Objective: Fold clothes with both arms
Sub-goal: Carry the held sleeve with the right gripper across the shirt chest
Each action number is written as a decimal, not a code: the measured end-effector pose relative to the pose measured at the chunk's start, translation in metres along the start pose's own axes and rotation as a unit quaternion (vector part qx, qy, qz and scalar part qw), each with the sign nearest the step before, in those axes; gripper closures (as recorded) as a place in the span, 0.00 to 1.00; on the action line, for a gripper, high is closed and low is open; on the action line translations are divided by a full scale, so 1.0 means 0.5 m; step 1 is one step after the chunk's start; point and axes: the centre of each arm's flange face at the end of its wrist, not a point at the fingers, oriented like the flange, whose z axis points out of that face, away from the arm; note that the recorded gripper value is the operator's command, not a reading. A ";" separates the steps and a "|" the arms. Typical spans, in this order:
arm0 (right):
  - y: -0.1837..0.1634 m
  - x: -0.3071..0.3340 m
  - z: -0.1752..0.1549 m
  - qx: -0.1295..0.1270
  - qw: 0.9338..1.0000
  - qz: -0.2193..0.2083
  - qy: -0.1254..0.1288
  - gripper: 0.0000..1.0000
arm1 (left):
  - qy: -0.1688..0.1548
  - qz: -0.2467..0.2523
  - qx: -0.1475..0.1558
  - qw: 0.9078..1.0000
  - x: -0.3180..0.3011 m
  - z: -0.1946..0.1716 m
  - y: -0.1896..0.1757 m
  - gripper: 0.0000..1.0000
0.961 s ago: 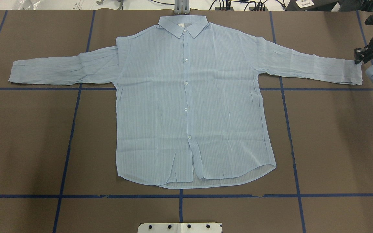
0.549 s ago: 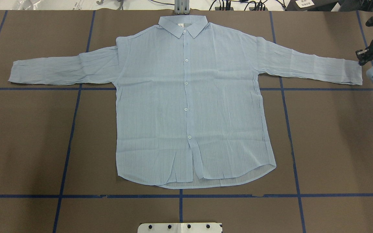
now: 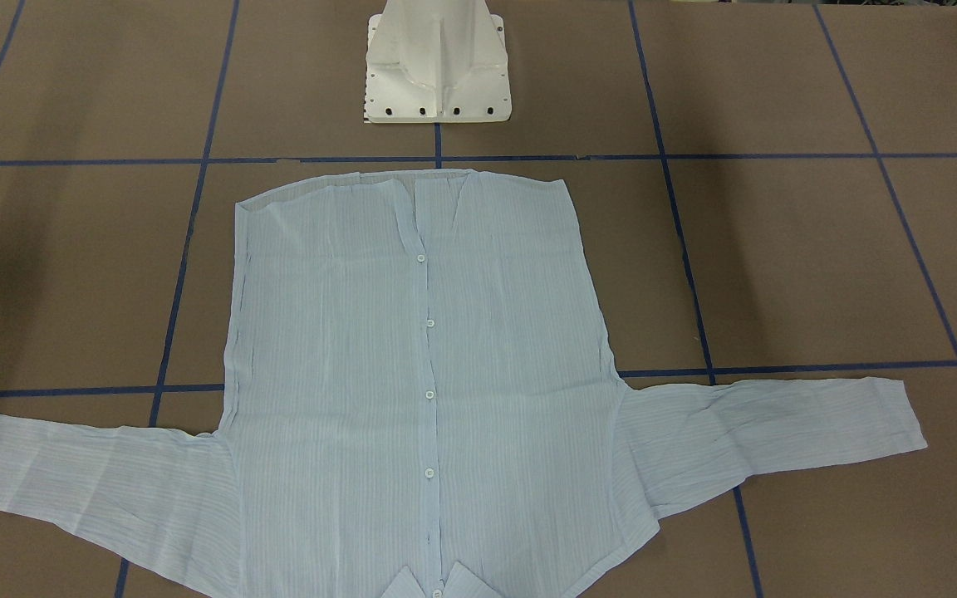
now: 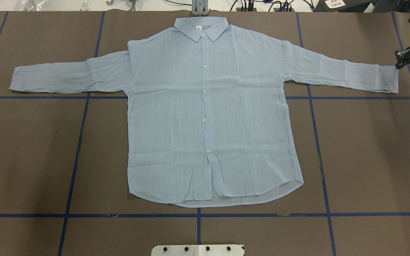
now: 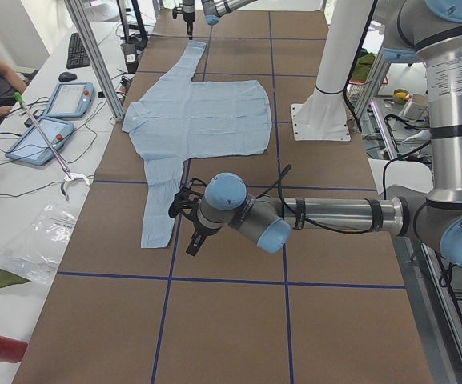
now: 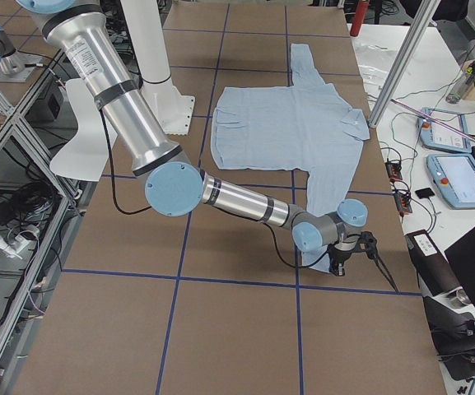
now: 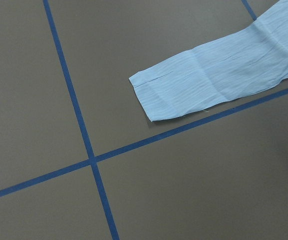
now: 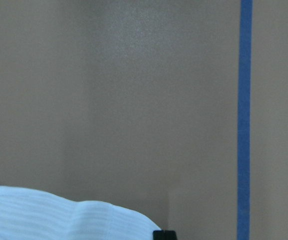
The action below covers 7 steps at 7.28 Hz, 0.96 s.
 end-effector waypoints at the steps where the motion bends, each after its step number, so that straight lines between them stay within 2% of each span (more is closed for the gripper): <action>1: 0.001 0.008 -0.027 0.004 1.000 0.003 -0.022 1.00 | 0.000 -0.001 0.000 1.000 0.000 0.000 0.000 0.00; 4: 0.010 -0.014 -0.096 0.021 0.997 0.021 -0.071 1.00 | 0.001 -0.004 0.000 1.000 0.000 0.000 0.000 0.00; 6: 0.029 -0.099 -0.151 0.035 0.993 0.051 -0.103 1.00 | 0.006 -0.007 -0.001 1.000 0.003 0.000 0.000 0.00; 7: 0.036 -0.175 -0.152 0.030 0.991 0.056 -0.119 1.00 | 0.007 -0.009 -0.001 1.000 0.004 -0.001 0.000 0.00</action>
